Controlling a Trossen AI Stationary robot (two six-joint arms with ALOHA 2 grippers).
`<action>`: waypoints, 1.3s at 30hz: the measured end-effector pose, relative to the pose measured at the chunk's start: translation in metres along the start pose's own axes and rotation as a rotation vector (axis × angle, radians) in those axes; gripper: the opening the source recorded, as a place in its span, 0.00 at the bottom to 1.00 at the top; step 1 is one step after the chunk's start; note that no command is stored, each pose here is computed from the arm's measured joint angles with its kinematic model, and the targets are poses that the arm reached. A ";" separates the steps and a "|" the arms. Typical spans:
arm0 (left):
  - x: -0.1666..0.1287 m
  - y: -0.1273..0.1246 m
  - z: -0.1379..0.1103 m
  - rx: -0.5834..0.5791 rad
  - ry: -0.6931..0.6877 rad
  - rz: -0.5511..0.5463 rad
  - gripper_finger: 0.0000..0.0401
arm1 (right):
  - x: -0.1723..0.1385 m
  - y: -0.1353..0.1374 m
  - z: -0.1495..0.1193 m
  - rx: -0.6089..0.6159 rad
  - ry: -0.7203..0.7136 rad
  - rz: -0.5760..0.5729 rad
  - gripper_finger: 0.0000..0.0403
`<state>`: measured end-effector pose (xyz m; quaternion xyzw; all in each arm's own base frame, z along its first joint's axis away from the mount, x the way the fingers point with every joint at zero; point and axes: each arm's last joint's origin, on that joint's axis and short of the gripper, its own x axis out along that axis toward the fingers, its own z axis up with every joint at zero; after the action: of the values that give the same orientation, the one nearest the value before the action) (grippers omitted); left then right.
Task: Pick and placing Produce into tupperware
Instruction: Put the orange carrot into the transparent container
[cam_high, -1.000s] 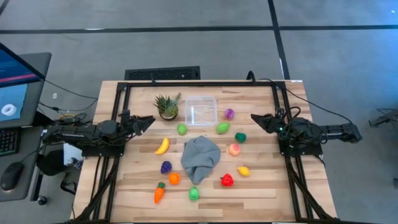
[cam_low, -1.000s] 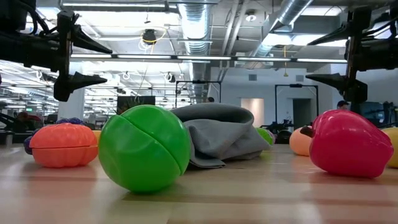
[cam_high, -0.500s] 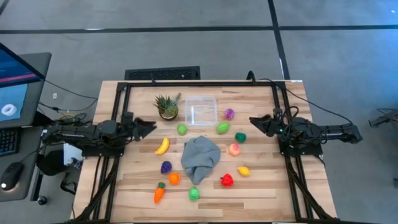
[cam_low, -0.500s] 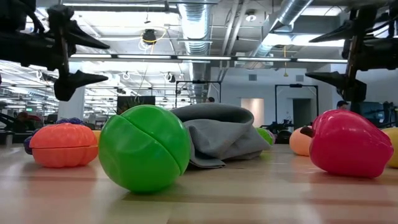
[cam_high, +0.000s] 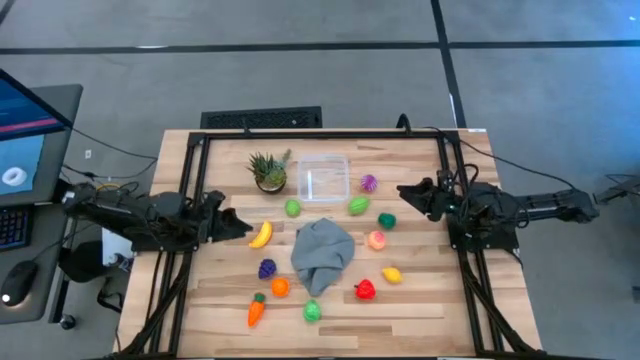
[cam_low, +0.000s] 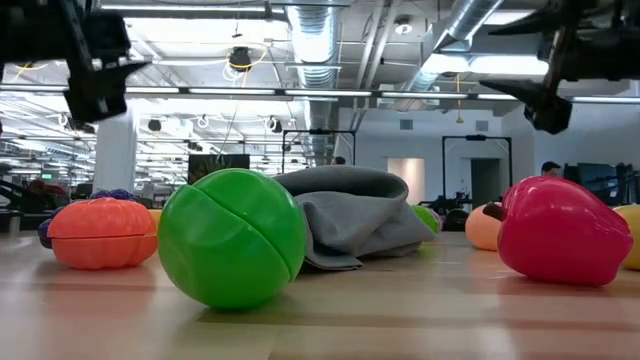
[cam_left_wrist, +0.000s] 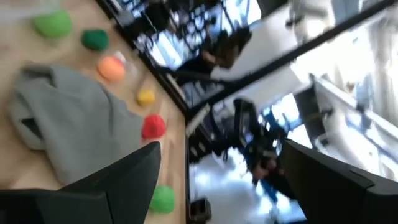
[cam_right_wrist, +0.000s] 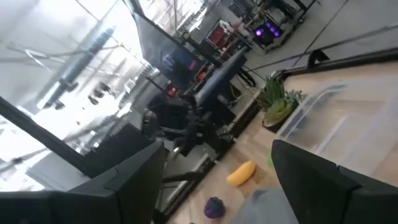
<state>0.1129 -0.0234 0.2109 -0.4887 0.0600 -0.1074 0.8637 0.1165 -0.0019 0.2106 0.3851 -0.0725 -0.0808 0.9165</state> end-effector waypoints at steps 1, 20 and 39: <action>0.004 -0.007 0.002 0.024 0.029 0.013 0.78 | 0.003 0.002 0.001 -0.017 0.008 -0.008 0.79; 0.066 -0.034 -0.017 0.131 0.867 0.512 0.73 | 0.024 0.022 0.013 -0.182 0.049 -0.042 0.79; 0.092 -0.069 -0.105 -0.570 0.295 0.781 0.71 | 0.018 0.030 0.013 -0.316 0.142 0.147 0.79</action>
<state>0.1716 -0.1673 0.2165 -0.6259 0.3868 0.1763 0.6539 0.1344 0.0061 0.2420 0.2345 -0.0222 0.0034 0.9718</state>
